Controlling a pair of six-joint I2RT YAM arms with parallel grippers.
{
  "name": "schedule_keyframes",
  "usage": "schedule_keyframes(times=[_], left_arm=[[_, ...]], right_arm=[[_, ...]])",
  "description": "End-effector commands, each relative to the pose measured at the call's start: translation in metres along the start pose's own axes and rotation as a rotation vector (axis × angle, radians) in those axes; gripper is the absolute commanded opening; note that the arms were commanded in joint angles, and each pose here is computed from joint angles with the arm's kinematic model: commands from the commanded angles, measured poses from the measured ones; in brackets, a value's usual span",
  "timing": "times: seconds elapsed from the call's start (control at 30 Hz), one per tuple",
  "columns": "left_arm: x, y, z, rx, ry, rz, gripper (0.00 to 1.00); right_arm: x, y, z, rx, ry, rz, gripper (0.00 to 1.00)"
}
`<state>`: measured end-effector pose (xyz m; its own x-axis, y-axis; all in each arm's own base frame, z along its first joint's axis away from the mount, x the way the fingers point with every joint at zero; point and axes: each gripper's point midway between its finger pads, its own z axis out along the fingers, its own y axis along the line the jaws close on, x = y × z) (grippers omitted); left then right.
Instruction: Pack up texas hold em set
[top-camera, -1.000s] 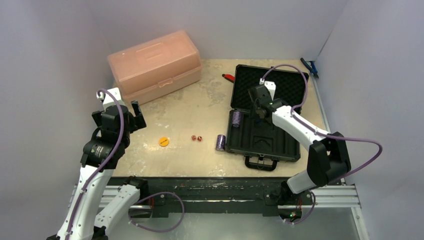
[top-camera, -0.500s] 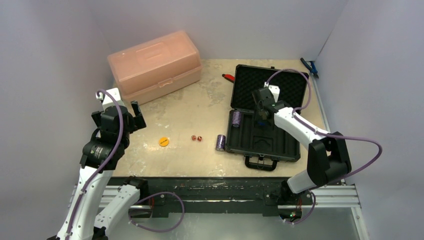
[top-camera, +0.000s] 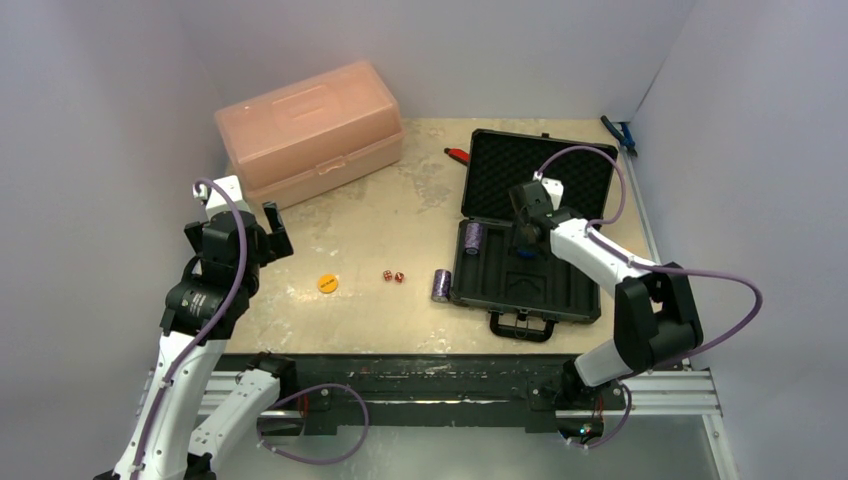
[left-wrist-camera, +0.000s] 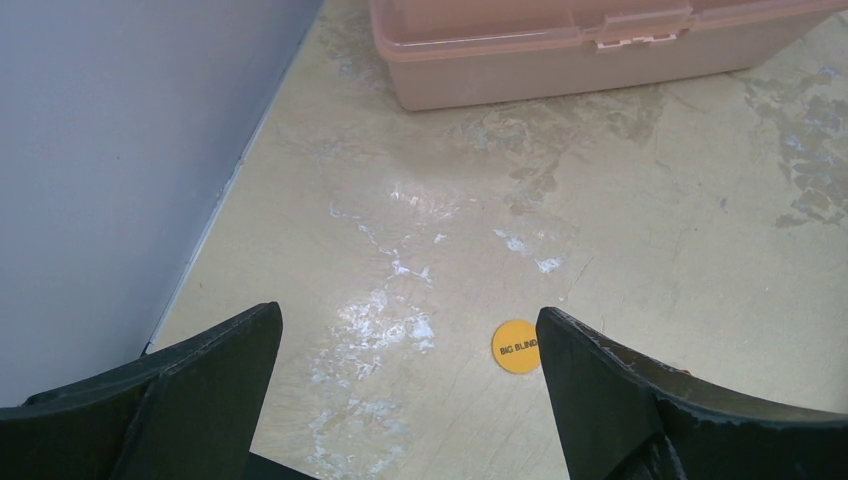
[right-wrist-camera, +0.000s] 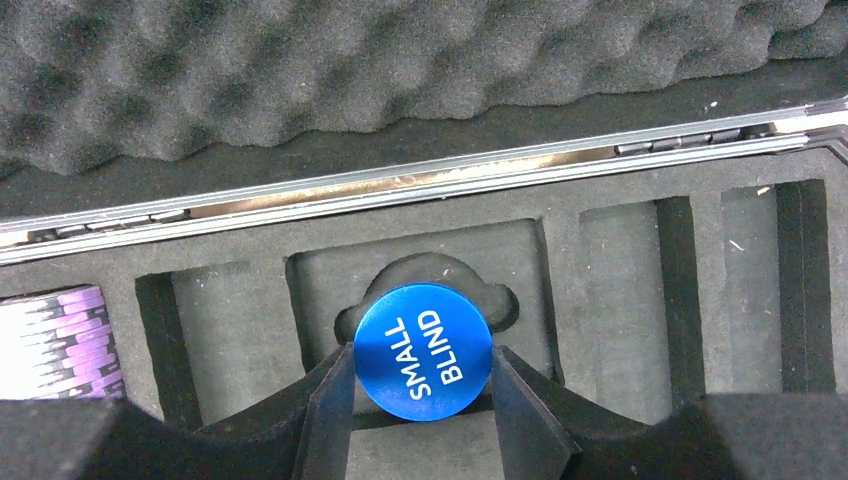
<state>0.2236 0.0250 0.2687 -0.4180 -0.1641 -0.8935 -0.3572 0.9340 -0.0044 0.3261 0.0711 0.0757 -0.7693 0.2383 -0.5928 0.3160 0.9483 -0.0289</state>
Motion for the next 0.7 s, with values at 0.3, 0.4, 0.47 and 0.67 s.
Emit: schedule_keyframes(times=[0.3,0.4,0.47,0.67], left_arm=[[-0.005,-0.002,0.004,0.003,-0.019,0.002,0.99],[-0.005,-0.002,0.004,0.004,-0.019,0.001,0.99],[-0.005,-0.002,0.004,0.004,-0.019,0.002,0.99],[-0.005,-0.002,0.004,0.004,-0.019,0.001,0.99]], right_arm=[[-0.005,-0.004,0.017,0.036,-0.030,0.020,0.00],[-0.006,-0.006,0.019,0.043,-0.034,0.025,0.00],[-0.007,-0.006,0.020,0.044,-0.035,0.027,0.00],[-0.006,-0.006,0.023,0.049,-0.034,0.029,0.00]])
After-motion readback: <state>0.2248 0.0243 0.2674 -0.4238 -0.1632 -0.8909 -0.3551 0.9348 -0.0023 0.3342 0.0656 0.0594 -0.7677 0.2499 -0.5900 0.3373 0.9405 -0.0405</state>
